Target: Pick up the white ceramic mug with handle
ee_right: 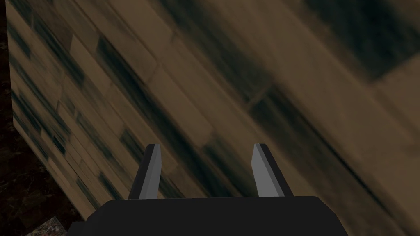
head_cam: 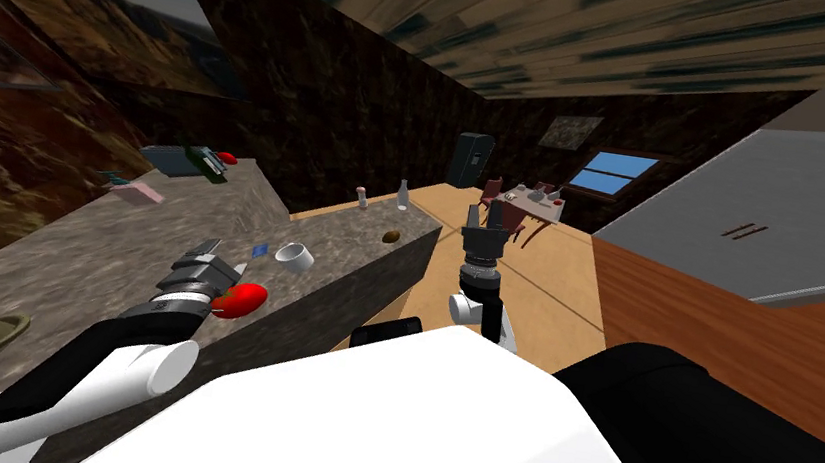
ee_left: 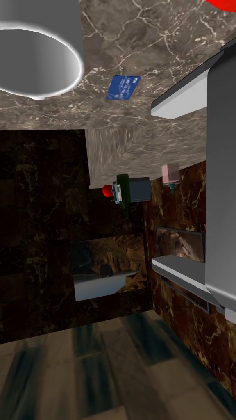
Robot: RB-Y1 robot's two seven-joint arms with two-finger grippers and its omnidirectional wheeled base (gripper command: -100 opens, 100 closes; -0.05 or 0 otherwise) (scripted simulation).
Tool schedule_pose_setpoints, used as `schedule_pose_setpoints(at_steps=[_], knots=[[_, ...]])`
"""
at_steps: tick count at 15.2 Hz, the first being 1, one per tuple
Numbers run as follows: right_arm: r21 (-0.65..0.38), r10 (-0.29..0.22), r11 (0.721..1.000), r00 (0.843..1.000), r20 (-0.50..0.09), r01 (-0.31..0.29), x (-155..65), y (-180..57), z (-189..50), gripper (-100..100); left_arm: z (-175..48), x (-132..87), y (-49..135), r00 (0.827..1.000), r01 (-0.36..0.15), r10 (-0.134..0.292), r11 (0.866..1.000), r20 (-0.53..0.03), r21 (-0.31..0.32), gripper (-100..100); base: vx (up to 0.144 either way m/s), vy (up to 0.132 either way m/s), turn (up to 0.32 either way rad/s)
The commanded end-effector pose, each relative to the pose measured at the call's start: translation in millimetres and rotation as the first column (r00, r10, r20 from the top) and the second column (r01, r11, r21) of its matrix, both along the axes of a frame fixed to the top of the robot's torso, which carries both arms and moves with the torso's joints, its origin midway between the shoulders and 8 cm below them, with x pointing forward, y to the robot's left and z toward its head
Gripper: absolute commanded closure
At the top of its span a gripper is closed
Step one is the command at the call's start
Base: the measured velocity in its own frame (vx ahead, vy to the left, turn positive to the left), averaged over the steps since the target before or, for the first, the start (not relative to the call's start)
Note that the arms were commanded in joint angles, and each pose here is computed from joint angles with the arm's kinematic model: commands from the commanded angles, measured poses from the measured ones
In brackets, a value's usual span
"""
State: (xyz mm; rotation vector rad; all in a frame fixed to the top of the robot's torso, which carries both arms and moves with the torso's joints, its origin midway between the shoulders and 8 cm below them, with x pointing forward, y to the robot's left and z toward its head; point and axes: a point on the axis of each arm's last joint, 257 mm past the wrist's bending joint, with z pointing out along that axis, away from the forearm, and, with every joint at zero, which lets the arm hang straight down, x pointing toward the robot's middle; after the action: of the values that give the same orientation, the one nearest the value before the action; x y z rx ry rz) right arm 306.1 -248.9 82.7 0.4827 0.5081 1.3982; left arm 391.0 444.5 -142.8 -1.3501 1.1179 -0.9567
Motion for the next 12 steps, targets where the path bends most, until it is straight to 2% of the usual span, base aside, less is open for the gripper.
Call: schedule_pose_setpoints(at_steps=[1,4,5,7,8,11,12], knots=[[0.0,0.0,1.0,1.0,0.0,0.0,0,0,0,0,-10,-4,17.3,0.999,-0.026,0.025,0.999,-0.047,-0.024,-100,0.008,-0.028,-0.161],[0.0,0.0,1.0,1.0,0.0,0.0,0,0,0,0,-21,-6,19.3,0.995,-0.037,0.034,0.999,-0.092,-0.033,-100,0.009,-0.02,-0.092],[0.0,0.0,1.0,1.0,0.0,0.0,0,0,0,0,-27,-10,32.8,0.991,-0.06,0.054,0.997,-0.123,-0.051,-100,0.008,-0.024,-0.161],[0.0,0.0,1.0,1.0,0.0,0.0,0,0,0,0,-35,-13,34.1,0.986,-0.07,0.06,0.996,-0.157,-0.057,-100,0.009,-0.02,-0.152],[0.0,0.0,1.0,1.0,0.0,0.0,0,0,0,0,-36,-16,46.8,0.982,-0.091,0.077,0.993,-0.174,-0.072,-100,0.009,-0.026,-0.162],[0.0,0.0,1.0,1.0,0.0,0.0,0,0,0,0,-49,-21,48.4,0.971,-0.105,0.085,0.991,-0.221,-0.08,-100,0.008,-0.019,-0.089],[0.0,0.0,1.0,1.0,0.0,0.0,0,0,0,0,-50,-25,60.9,0.966,-0.128,0.102,0.987,-0.239,-0.096,-100,0.009,-0.021,-0.139]])
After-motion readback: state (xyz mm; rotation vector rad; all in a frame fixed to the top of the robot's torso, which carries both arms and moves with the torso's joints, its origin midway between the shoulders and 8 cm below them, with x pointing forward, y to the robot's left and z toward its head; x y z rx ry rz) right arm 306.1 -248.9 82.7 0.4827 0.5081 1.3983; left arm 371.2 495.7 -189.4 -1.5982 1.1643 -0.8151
